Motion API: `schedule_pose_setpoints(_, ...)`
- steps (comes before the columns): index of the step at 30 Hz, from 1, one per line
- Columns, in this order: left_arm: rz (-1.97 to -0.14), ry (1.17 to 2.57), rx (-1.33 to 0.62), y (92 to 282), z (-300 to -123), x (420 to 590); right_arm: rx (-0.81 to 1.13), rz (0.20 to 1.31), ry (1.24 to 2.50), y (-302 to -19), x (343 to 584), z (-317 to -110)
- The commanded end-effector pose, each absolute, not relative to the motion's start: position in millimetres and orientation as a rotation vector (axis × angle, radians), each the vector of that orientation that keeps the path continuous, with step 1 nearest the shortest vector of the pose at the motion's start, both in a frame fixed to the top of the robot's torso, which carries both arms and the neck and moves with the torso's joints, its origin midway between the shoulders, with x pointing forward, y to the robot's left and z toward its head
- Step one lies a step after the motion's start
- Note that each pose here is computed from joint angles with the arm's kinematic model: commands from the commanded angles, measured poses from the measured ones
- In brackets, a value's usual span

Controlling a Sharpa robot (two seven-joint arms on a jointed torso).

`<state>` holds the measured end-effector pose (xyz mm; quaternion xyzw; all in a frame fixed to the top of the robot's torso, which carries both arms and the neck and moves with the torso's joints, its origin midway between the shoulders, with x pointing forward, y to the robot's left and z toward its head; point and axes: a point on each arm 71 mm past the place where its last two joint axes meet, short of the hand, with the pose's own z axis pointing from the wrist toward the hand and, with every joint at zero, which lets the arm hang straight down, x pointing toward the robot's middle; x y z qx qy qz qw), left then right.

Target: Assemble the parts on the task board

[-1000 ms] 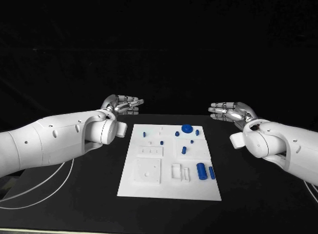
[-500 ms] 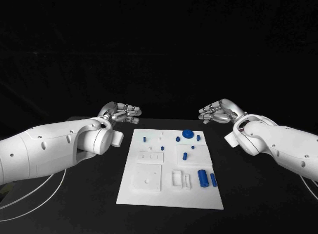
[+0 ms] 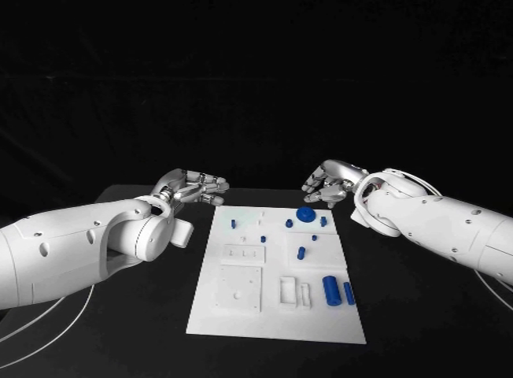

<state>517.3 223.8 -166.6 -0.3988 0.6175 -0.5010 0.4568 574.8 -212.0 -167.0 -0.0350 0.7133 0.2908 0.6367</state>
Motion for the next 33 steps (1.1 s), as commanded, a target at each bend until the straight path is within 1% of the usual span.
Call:
schedule_pose_setpoints(1,-1.304,1.538,-0.936,216.7,-161.6,514.7,-0.230,0.513,1.688,-208.2,575.7,-172.8)
schedule_pose_setpoints(6,-1.333,1.550,-0.924,210.9,-157.8,511.6,-0.298,0.444,1.703,-201.2,577.8,-174.9)
schedule_pose_setpoints(15,-1.362,1.555,-0.906,203.8,-149.9,506.7,-0.352,0.383,1.706,-195.2,580.8,-177.1)
schedule_pose_setpoints(23,-1.376,1.551,-0.894,200.5,-143.4,504.1,-0.373,0.366,1.705,-192.3,581.5,-178.0)
schedule_pose_setpoints(33,-1.389,1.554,-0.885,198.1,-138.8,501.9,-0.392,0.370,1.700,-185.1,581.1,-178.5)
